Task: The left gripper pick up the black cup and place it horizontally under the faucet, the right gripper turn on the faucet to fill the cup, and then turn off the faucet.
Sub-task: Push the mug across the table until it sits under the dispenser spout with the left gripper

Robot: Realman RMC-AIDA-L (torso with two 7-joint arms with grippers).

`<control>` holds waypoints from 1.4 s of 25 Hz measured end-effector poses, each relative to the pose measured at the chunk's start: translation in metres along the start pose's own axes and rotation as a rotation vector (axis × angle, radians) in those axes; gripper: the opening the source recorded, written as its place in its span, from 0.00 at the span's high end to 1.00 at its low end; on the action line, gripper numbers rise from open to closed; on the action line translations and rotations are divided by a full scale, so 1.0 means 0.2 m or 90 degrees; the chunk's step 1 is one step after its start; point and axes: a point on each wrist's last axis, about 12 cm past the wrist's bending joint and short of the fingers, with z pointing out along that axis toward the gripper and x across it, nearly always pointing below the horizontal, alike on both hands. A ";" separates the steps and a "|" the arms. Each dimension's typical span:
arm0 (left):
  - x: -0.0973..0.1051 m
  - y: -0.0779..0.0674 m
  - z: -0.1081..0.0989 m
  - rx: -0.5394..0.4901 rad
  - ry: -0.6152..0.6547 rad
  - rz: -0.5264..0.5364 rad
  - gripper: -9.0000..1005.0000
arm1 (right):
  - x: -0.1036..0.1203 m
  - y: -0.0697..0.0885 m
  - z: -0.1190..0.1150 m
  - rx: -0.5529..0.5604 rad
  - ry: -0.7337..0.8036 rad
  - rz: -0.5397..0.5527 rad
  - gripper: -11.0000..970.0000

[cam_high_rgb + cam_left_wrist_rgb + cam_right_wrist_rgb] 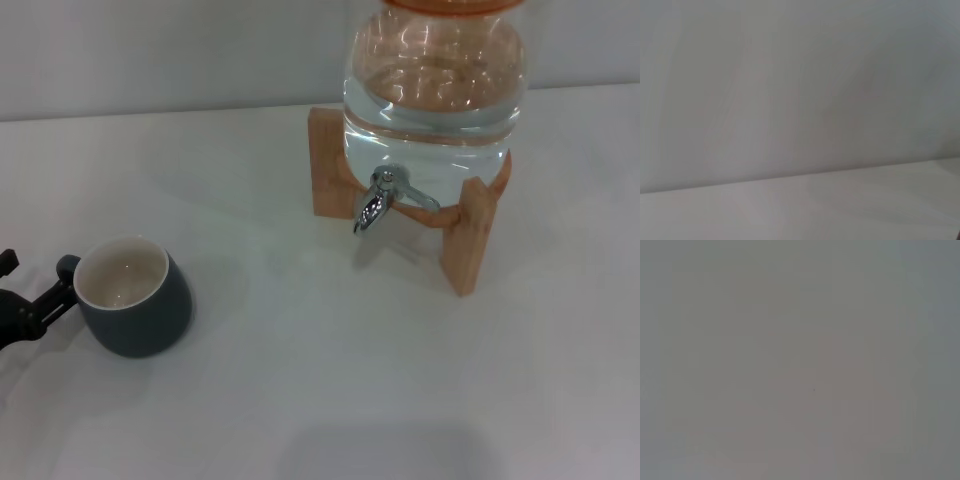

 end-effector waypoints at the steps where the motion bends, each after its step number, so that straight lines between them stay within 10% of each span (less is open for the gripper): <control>1: 0.00 0.00 0.00 0.000 0.000 0.000 0.13 | 0.00 0.00 0.00 0.000 0.000 0.000 0.13; 17: 0.00 0.00 0.00 0.003 -0.001 -0.009 0.13 | 0.01 0.00 -0.01 -0.001 0.000 0.003 0.13; 23: 0.00 0.00 0.00 0.006 0.004 -0.009 0.33 | 0.01 0.01 -0.01 0.000 -0.001 0.004 0.13; 25: 0.00 0.00 0.00 0.006 0.004 -0.009 0.57 | 0.01 0.01 -0.01 0.000 -0.001 0.005 0.13; 35: 0.00 -0.01 0.01 0.015 0.012 0.000 0.78 | 0.01 0.00 -0.01 0.001 0.000 0.004 0.13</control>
